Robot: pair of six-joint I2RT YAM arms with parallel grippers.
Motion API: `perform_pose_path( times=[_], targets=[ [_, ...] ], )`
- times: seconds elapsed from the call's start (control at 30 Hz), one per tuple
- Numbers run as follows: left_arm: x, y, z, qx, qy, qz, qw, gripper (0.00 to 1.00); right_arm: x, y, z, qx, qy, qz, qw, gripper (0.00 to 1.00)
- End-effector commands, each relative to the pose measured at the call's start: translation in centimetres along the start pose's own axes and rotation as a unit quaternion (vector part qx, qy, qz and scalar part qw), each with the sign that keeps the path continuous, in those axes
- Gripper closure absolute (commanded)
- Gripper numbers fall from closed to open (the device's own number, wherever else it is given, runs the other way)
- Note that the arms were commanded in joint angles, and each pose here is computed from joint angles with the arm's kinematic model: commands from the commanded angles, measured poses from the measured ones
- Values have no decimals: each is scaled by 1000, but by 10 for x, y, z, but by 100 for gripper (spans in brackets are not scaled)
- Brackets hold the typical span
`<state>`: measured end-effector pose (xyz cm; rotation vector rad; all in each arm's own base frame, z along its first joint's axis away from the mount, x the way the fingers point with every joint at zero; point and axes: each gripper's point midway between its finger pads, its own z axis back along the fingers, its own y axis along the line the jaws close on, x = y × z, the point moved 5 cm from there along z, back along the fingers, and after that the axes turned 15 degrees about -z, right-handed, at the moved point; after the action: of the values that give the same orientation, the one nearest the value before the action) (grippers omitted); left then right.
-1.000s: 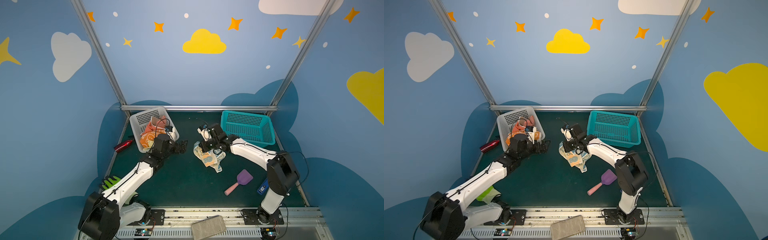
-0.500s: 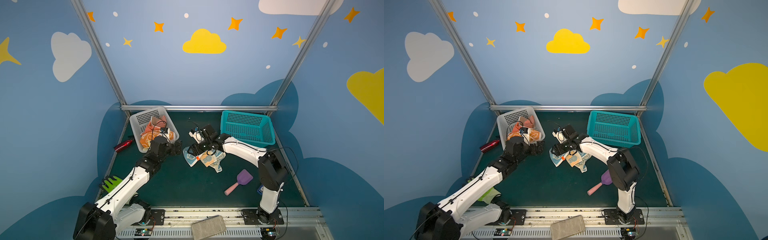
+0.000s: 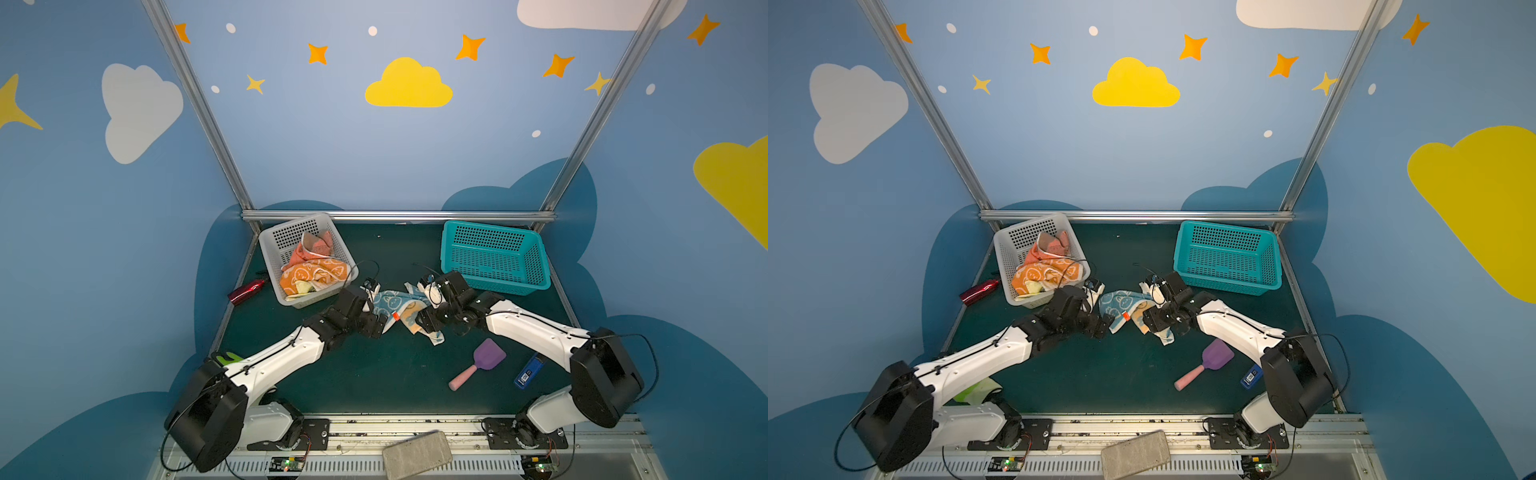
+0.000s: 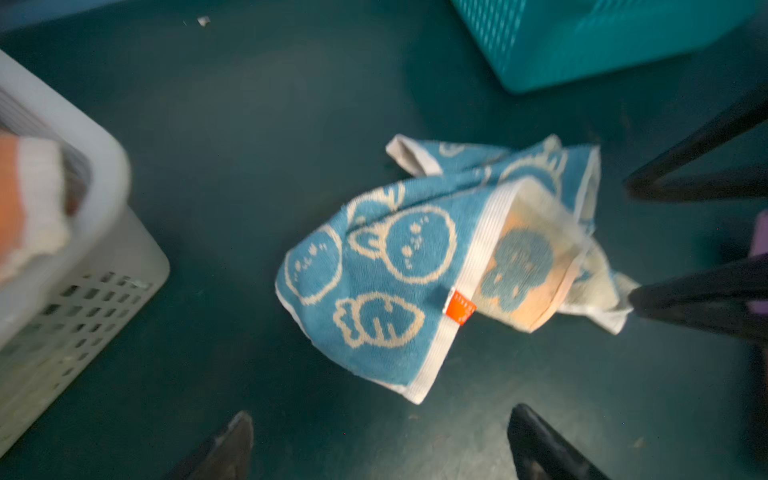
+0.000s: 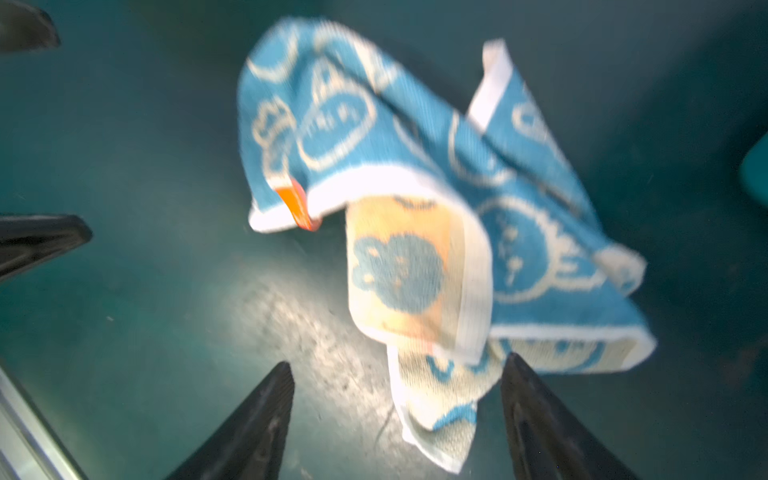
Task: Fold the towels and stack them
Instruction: 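Move the left gripper to the tagged corner while the right gripper holds on, then grasp the tagged corner with the left gripper and another corner with the right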
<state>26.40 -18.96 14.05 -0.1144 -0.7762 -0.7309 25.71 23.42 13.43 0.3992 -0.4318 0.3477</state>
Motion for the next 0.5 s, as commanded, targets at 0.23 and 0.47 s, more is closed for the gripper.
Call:
perform_pose_path(
  times=[0.23,0.47],
  targets=[
    [-14,-13,-44,23,153,-129,980,10,18,-14,18,-10,-57,-50,997,27],
    [-17,-19,-62,8,194,-152,969,12,23,-22,28,-9,-77,-65,995,27]
  ],
)
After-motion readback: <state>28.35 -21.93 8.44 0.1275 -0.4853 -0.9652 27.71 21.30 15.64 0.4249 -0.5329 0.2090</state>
